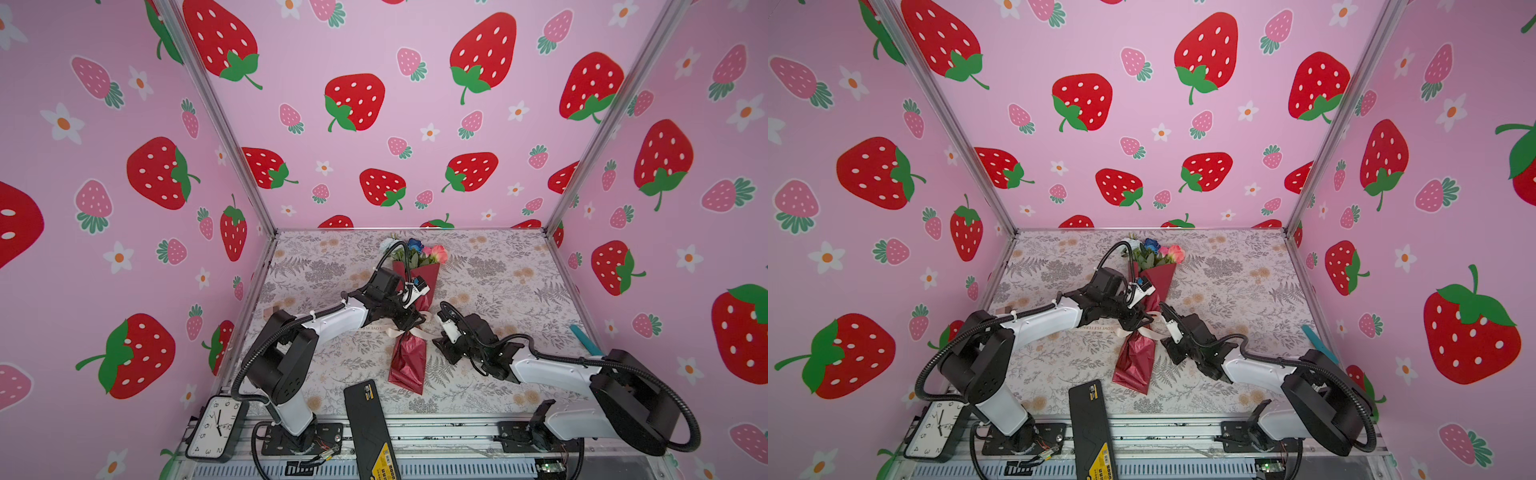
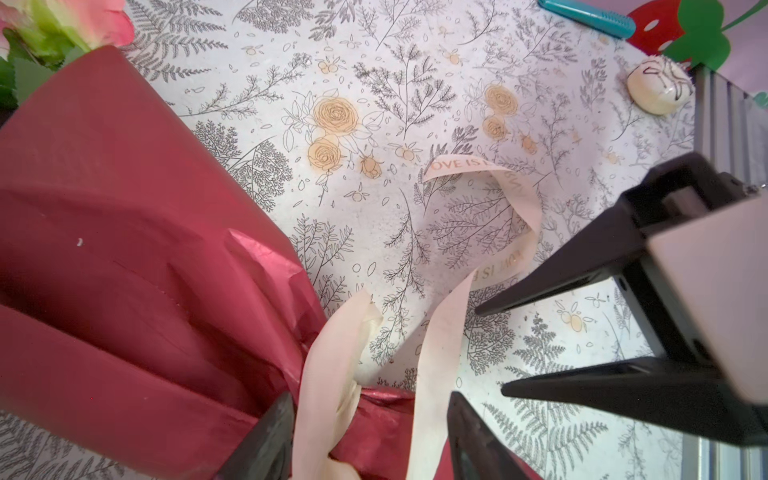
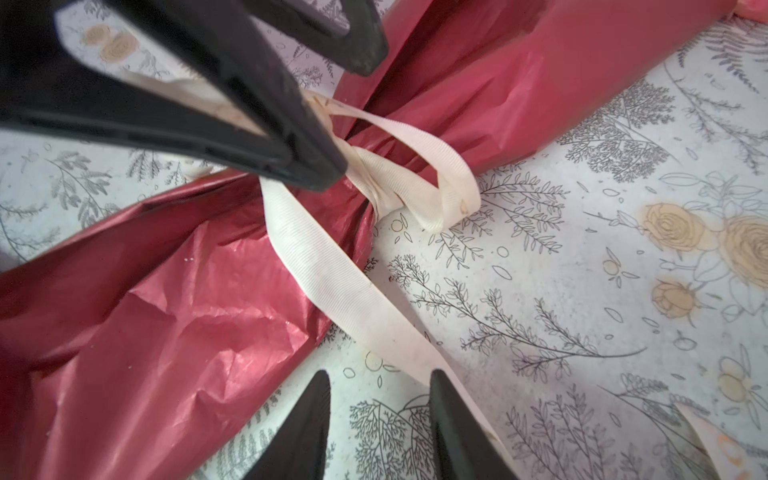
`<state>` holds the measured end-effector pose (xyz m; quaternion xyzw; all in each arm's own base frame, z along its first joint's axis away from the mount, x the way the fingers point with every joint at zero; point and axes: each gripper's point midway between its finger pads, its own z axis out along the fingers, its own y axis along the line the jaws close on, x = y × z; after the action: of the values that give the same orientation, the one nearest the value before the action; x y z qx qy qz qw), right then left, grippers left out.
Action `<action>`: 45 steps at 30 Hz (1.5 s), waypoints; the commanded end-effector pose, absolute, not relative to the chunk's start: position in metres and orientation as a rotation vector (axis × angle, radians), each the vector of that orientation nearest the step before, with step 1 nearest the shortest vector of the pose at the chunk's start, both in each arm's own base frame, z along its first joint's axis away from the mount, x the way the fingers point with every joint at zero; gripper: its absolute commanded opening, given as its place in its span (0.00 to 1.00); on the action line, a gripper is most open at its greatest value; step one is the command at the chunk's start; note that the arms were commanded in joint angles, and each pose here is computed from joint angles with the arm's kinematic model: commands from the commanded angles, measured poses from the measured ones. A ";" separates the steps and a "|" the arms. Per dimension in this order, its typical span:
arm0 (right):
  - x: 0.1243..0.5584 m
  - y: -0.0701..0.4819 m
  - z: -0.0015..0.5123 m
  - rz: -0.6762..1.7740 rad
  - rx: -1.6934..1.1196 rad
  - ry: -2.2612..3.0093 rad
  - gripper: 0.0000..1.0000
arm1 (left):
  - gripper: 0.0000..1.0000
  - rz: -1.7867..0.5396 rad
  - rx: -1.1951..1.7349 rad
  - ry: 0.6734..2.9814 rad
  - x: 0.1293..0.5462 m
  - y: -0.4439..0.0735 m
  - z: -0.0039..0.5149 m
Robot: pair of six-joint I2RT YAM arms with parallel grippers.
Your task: Tie the bouquet of fake flowers
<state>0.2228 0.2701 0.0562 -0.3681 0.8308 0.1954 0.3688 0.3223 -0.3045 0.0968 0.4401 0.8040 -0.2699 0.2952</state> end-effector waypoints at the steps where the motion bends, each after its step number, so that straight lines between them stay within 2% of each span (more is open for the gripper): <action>1: 0.230 0.274 0.057 0.441 -1.020 2.065 0.44 | 0.58 -0.728 1.246 2.120 0.325 -0.306 0.098; 23: 0.241 0.295 0.037 0.411 -1.145 2.066 0.46 | 0.51 -0.692 1.288 2.173 0.331 -0.305 0.077; 26: 0.243 0.295 0.034 0.401 -1.138 2.076 0.45 | 0.46 -0.672 1.274 2.187 0.336 -0.304 0.073; 29: 0.246 0.296 0.032 0.394 -1.124 2.090 0.39 | 0.38 -0.672 1.238 2.183 0.340 -0.306 0.075; 31: 0.246 0.297 0.031 0.412 -1.112 2.094 0.30 | 0.32 -0.689 1.211 2.169 0.340 -0.307 0.079; 33: 0.245 0.300 0.031 0.437 -1.099 2.098 0.23 | 0.32 -0.701 1.186 2.155 0.338 -0.307 0.083; 37: 0.247 0.305 0.035 0.477 -1.052 2.106 0.01 | 0.31 -0.712 1.132 2.138 0.334 -0.304 0.090; 45: 0.249 0.306 0.044 0.535 -0.940 2.155 0.00 | 0.22 -0.721 1.042 2.160 0.329 -0.297 0.084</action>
<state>0.2442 0.2992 0.0308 -0.3889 0.8324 0.1854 0.3486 0.3263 -0.2953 0.0779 0.4060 0.8221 -0.2675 0.2961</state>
